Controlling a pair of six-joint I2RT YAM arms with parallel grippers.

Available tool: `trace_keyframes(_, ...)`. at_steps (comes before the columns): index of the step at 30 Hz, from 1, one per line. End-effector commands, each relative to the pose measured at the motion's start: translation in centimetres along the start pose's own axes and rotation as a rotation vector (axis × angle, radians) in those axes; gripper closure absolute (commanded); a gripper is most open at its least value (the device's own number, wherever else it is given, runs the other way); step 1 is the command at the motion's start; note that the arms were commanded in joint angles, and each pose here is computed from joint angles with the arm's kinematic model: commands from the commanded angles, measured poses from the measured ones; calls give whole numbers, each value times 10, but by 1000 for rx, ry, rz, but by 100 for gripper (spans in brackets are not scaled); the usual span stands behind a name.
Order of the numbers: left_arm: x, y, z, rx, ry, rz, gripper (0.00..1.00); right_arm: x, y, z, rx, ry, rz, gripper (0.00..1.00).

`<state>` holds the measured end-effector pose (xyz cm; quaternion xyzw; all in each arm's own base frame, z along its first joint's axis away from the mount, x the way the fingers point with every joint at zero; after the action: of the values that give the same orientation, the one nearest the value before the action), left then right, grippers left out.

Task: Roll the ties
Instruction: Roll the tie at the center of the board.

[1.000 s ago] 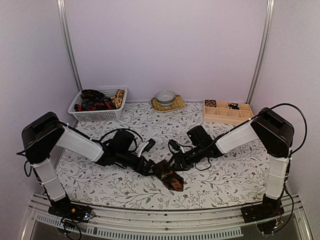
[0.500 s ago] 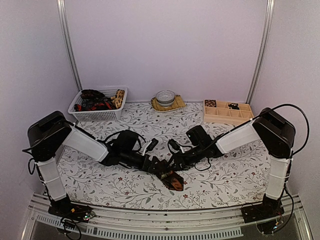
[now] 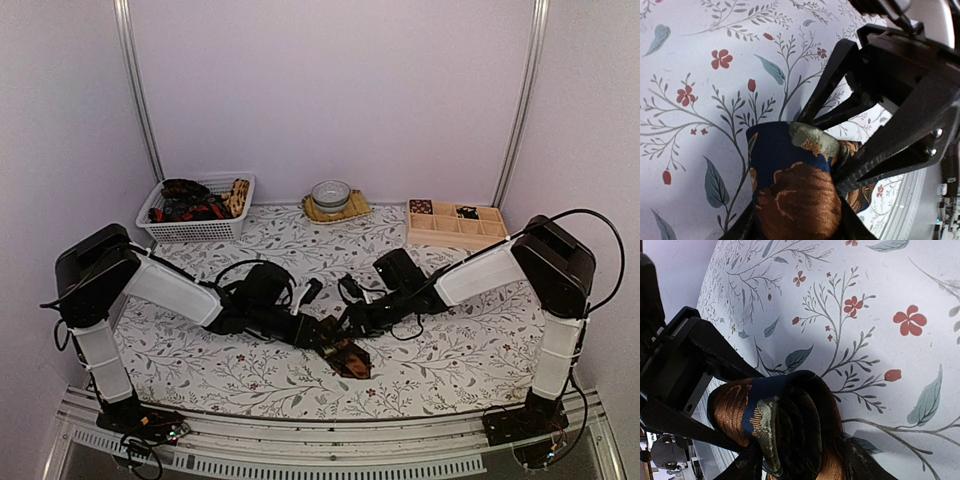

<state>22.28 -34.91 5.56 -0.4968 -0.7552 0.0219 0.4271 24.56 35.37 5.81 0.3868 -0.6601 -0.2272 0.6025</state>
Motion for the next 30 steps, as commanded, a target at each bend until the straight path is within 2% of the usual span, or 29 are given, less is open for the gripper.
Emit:
trace_keyframes(1, -2, 16, 22, -78, 120, -207, 68, 17, -13, 8, -53, -26, 129, 41)
trace_keyframes(6, 0, 14, 13, -208, 130, -346, 71, 39, 0, 0, -31, -55, 101, 31)
trace_keyframes(13, 0, 10, 19, -425, 146, -565, 71, 70, 11, -7, 36, -100, 110, 27)
trace_keyframes(21, -14, 12, 34, -610, 281, -833, 71, 103, -15, -5, -113, -217, 107, 27)
trace_keyframes(27, -25, 2, 34, -717, 297, -898, 71, 96, -29, 9, -201, -190, 86, 27)
trace_keyframes(30, -29, -3, 32, -733, 277, -861, 71, 89, -33, 11, -217, -178, 67, 28)
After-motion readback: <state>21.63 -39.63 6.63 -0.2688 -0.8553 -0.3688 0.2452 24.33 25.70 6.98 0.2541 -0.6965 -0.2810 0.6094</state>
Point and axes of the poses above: each gripper's point midway between its finger pads, its own x axis back along the fingers, its own y axis along the line the jaws close on, z = x × y, the point moved 4 cm from there along x, back along the fingers, and after that the axes turned 13 degrees about -x, right-handed, at the moved point
